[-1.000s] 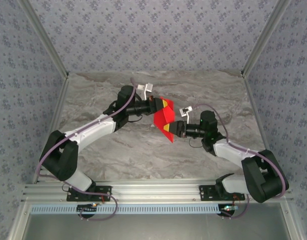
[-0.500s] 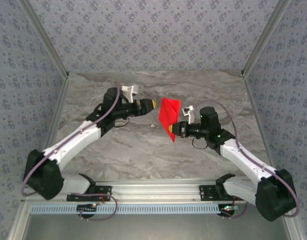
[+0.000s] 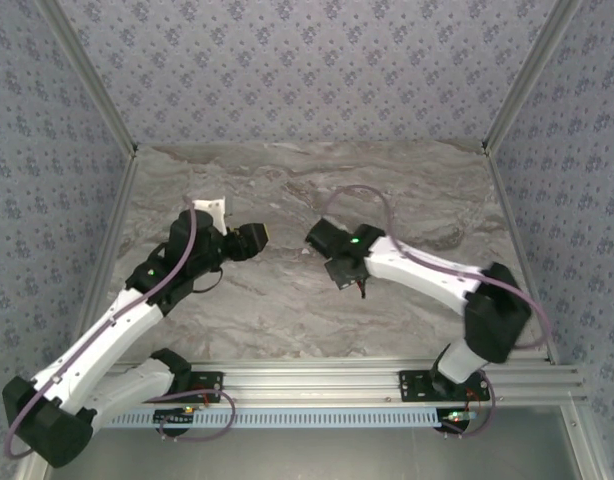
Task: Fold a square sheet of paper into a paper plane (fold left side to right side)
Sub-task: Turn over the paper at the center of the table, then pick up the paper from the center of the table.
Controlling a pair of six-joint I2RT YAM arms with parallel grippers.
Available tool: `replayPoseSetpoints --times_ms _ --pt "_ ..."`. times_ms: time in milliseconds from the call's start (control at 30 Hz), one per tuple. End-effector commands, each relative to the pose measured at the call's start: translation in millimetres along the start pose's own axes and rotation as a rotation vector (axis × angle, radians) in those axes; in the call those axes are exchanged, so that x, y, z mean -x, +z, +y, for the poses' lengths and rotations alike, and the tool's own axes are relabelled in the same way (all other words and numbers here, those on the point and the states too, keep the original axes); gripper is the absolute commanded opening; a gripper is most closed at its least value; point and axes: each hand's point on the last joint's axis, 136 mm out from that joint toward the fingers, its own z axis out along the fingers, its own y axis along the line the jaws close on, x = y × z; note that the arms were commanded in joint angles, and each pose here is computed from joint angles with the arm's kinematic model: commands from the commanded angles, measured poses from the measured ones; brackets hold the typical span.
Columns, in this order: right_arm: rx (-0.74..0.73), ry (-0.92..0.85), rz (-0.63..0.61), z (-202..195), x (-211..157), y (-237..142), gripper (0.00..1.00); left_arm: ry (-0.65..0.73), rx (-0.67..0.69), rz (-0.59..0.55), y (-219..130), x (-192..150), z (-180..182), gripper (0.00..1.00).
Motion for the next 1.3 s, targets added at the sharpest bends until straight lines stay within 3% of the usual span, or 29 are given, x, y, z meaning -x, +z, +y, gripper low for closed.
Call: replayPoseSetpoints --times_ms 0,167,333,533,800,900,1067,1267 --pt "-0.338 -0.143 0.115 -34.8 -13.4 3.3 0.14 0.009 0.099 -0.043 -14.4 0.6 21.8 0.73" --pt "-0.486 -0.273 0.204 -19.2 -11.0 29.2 0.14 -0.004 0.118 -0.063 -25.5 -3.5 30.6 0.75" --pt "-0.49 -0.361 0.263 9.3 -17.5 51.7 0.18 -0.011 0.134 -0.057 -26.7 -7.2 35.9 0.76" --pt "-0.191 -0.344 0.3 58.3 -38.2 57.0 0.52 -0.062 0.077 -0.02 -12.7 -15.9 31.6 0.79" --pt "0.22 -0.205 0.131 79.2 -38.2 -6.0 0.89 -0.227 -0.139 0.109 36.0 -49.9 14.4 0.81" --pt "0.376 -0.099 0.01 69.2 -23.5 -34.4 0.95 -0.244 -0.224 0.184 58.0 -66.2 -1.9 0.81" --pt "0.584 0.097 -0.155 32.5 -11.9 -48.7 1.0 -0.216 -0.295 0.294 93.2 -93.7 -35.8 0.81" --pt "0.678 0.311 -0.263 -13.4 -12.7 -45.3 1.0 -0.209 -0.326 0.399 139.2 -126.9 -66.5 0.8"
